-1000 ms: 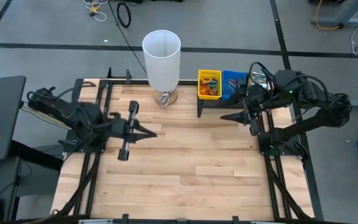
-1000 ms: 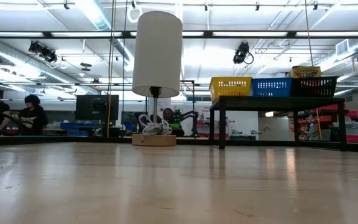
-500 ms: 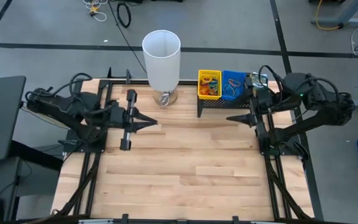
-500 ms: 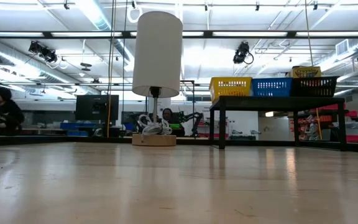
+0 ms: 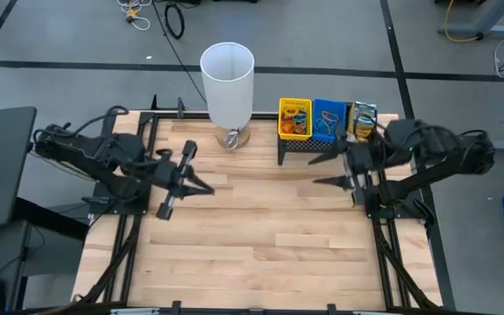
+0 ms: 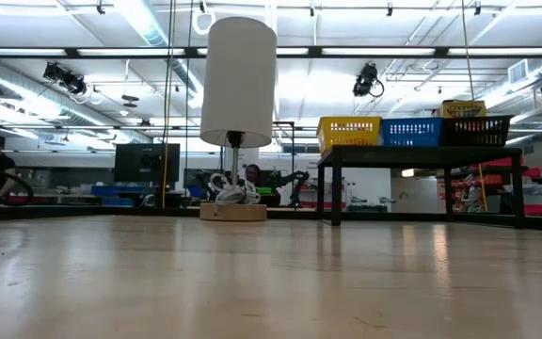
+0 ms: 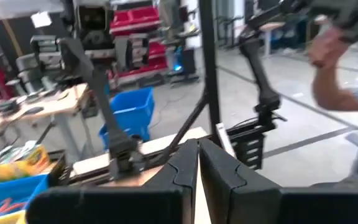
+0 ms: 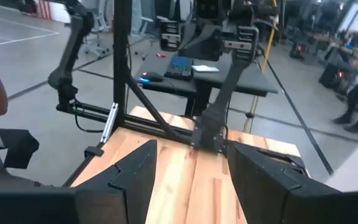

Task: Pick & Place Office Desk Supplies
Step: Return to Home Position

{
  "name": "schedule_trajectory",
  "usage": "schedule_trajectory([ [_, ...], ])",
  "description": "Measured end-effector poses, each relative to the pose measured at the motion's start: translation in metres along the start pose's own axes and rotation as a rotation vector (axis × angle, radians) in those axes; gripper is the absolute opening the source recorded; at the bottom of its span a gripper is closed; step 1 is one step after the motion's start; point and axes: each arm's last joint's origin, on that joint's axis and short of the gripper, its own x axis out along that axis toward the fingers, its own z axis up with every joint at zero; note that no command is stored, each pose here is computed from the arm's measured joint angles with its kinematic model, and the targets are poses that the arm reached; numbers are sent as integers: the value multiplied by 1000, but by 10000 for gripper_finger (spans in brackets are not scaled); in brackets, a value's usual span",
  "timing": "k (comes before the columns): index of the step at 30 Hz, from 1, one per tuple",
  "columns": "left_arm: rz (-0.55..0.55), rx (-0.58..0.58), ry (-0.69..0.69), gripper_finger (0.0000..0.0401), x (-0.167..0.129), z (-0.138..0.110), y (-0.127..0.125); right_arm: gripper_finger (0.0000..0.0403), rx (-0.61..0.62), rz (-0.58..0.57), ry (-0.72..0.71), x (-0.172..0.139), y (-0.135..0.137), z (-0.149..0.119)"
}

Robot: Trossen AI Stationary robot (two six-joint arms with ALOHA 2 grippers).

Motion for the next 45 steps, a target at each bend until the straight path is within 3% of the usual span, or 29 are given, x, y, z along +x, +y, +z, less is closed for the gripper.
schedule_trajectory([
  [6, 75, -12, -76, 25, -22, -47, -1, 206, -26, 23, -39, 14, 23, -48],
  [12, 123, -99, -5, 25, -42, -114, -1, 206, 15, 82, -8, 3, 42, -91],
  [25, 52, -240, -46, 25, -57, -229, -19, 206, 0, 278, -94, -14, 84, -160],
  [36, 30, -237, -62, 25, -69, -266, -26, 206, -40, 482, -159, -17, 121, -211],
  [45, -12, -172, -80, 25, -70, -265, -27, 206, -14, 583, -292, -27, 137, -251],
])
